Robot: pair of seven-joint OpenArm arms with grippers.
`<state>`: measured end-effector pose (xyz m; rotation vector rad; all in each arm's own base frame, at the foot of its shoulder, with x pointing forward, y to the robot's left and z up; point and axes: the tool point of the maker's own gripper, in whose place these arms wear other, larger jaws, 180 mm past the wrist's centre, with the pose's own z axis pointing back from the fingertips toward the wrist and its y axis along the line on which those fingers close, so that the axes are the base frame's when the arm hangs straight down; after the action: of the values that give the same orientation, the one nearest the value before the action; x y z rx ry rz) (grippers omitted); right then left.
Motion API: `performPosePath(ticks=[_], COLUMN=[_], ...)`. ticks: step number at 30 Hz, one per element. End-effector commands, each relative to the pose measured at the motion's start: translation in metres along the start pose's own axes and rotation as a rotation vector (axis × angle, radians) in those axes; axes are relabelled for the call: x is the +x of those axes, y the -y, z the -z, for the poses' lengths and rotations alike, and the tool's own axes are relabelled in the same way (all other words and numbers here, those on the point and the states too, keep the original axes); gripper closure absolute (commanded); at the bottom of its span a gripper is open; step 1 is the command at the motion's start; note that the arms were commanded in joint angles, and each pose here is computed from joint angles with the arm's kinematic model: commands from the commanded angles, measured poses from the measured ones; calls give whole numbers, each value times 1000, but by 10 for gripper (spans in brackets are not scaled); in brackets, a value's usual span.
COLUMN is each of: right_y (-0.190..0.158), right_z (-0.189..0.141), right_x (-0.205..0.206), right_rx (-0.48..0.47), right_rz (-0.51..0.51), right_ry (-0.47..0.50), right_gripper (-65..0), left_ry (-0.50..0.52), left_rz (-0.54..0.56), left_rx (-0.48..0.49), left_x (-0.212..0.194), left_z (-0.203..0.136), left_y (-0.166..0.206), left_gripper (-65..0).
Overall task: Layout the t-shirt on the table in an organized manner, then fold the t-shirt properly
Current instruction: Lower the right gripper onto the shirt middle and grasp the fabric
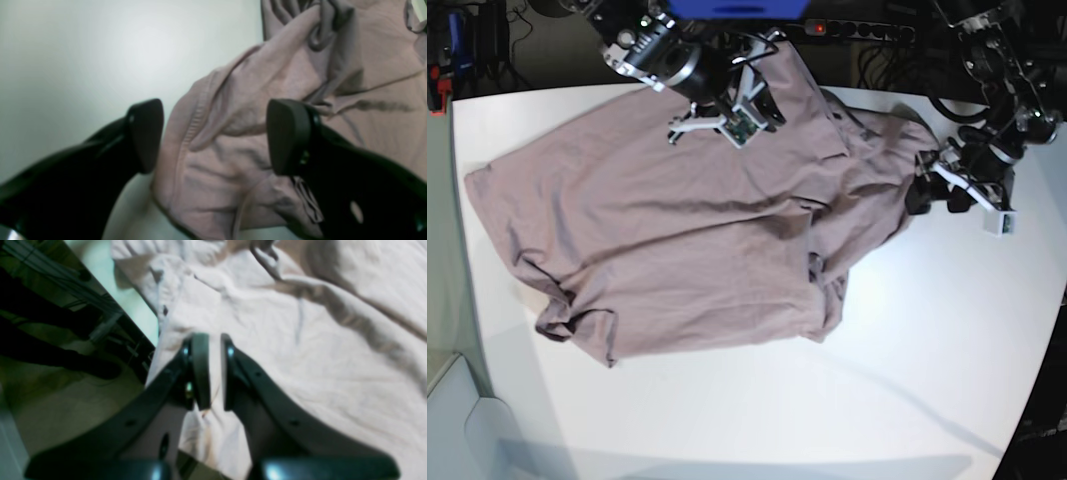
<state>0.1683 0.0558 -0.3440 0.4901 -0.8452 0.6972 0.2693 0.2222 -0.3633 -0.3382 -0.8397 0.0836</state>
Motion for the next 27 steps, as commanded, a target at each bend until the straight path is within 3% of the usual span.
performPosePath(ticks=[1, 10, 18, 27], right_y=[3, 18, 27, 38], right_z=[-1, 8, 27, 29], right_x=[13, 33, 40, 56], right_rx=[0, -28, -46, -67], right_rz=[-12, -43, -41, -70], right_ry=[47, 89, -2, 5], right_gripper=[-52, -52, -52, -52], left_ry=[48, 50, 49, 50], left_rz=[16, 13, 12, 13], left_rx=[-7, -9, -10, -10], left_x=[14, 14, 13, 14], left_z=[-4, -3, -3, -4], left_y=[2, 4, 4, 4], left_gripper=[-467, -467, -467, -467])
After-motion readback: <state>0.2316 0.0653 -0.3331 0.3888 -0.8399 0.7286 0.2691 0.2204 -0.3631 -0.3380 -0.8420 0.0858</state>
